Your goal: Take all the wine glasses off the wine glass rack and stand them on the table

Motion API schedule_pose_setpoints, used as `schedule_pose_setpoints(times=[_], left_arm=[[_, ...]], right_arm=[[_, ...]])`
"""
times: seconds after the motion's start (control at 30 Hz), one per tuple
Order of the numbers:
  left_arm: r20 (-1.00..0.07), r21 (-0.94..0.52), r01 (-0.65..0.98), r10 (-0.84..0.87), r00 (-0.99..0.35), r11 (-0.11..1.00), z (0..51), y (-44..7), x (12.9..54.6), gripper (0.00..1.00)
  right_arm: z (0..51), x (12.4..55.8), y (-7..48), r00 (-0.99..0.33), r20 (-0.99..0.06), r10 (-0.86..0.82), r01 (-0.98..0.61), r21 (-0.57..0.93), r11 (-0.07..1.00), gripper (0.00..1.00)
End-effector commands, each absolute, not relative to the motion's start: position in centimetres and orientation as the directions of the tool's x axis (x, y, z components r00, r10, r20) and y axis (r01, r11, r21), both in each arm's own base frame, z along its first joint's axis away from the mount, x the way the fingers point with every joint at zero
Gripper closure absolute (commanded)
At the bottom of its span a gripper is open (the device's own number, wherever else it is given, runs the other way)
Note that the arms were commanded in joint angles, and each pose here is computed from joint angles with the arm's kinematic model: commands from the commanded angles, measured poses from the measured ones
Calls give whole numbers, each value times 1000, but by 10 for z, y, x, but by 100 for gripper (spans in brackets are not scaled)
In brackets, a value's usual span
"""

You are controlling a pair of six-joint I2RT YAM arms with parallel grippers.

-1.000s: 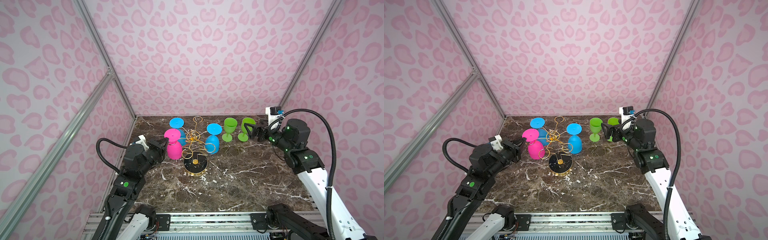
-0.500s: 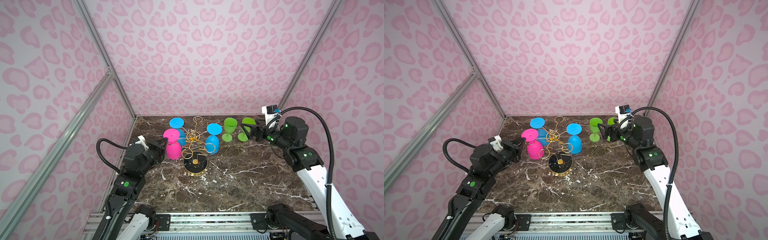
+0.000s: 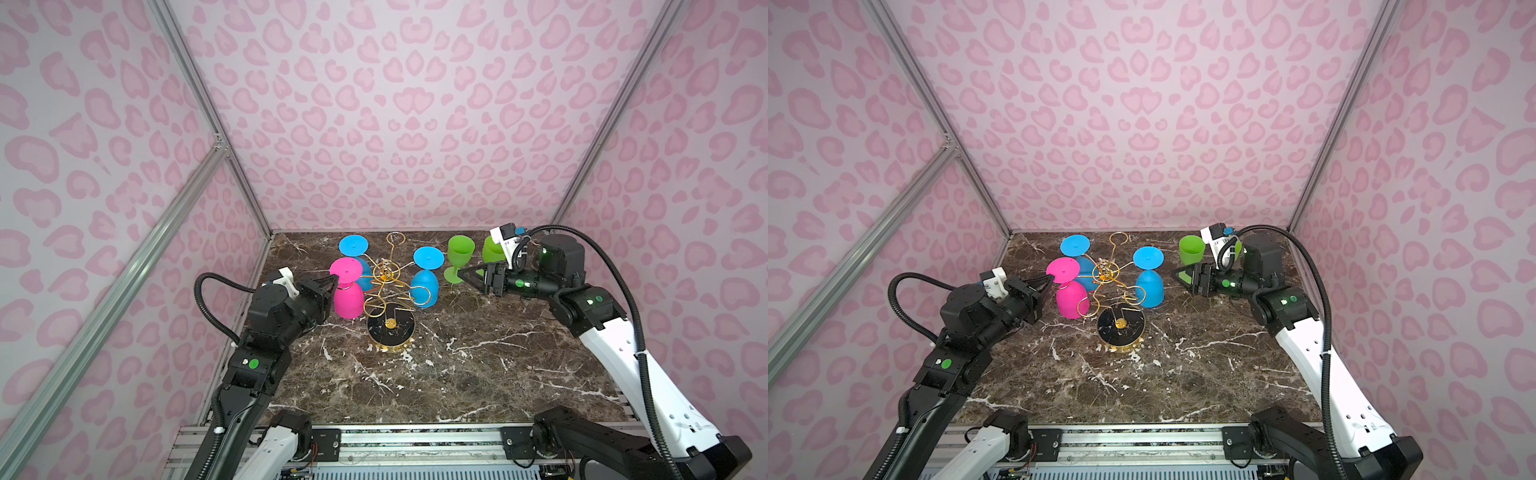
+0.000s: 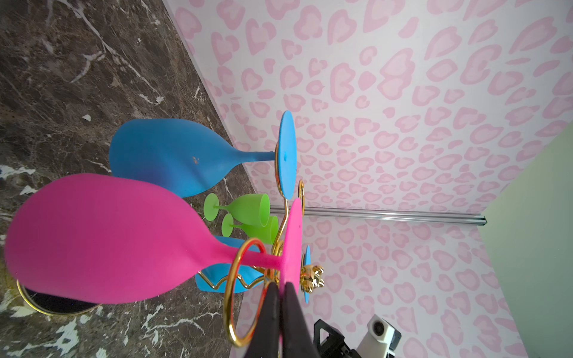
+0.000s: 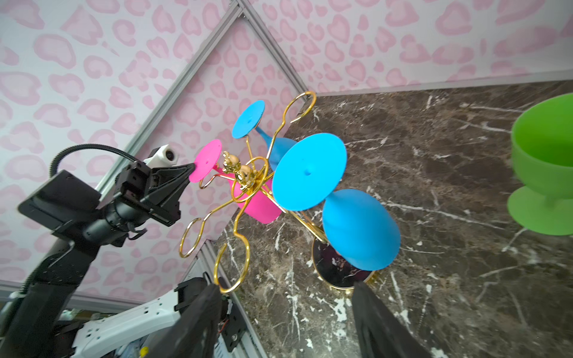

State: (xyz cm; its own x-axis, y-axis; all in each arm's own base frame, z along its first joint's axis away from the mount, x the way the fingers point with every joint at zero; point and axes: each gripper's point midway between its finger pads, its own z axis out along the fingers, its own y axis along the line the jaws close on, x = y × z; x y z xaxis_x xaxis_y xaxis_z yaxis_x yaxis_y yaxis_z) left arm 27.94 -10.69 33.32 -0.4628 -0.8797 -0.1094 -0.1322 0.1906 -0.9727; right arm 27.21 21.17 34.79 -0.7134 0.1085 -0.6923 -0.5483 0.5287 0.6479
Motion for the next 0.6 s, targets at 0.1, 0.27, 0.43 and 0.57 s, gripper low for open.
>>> schedule_pose_setpoints(times=[0.1,0.27,0.43,0.57], left_arm=[[-131,-982,-58,-871,-473,179,353,-110,280,97],[-134,-982,-54,-872,-471,180,353,-110,279,97],[-134,-982,-52,-872,-471,180,353,-110,278,97],[-138,-982,-46,-872,-469,181,356,-109,278,97]], right_arm=[[337,247,239,-824,-560,84,-492,781,385,39],[337,240,255,-855,-512,87,-465,828,313,42],[332,237,268,-872,-484,72,-446,848,287,46],[331,236,276,-883,-464,67,-434,863,261,48]])
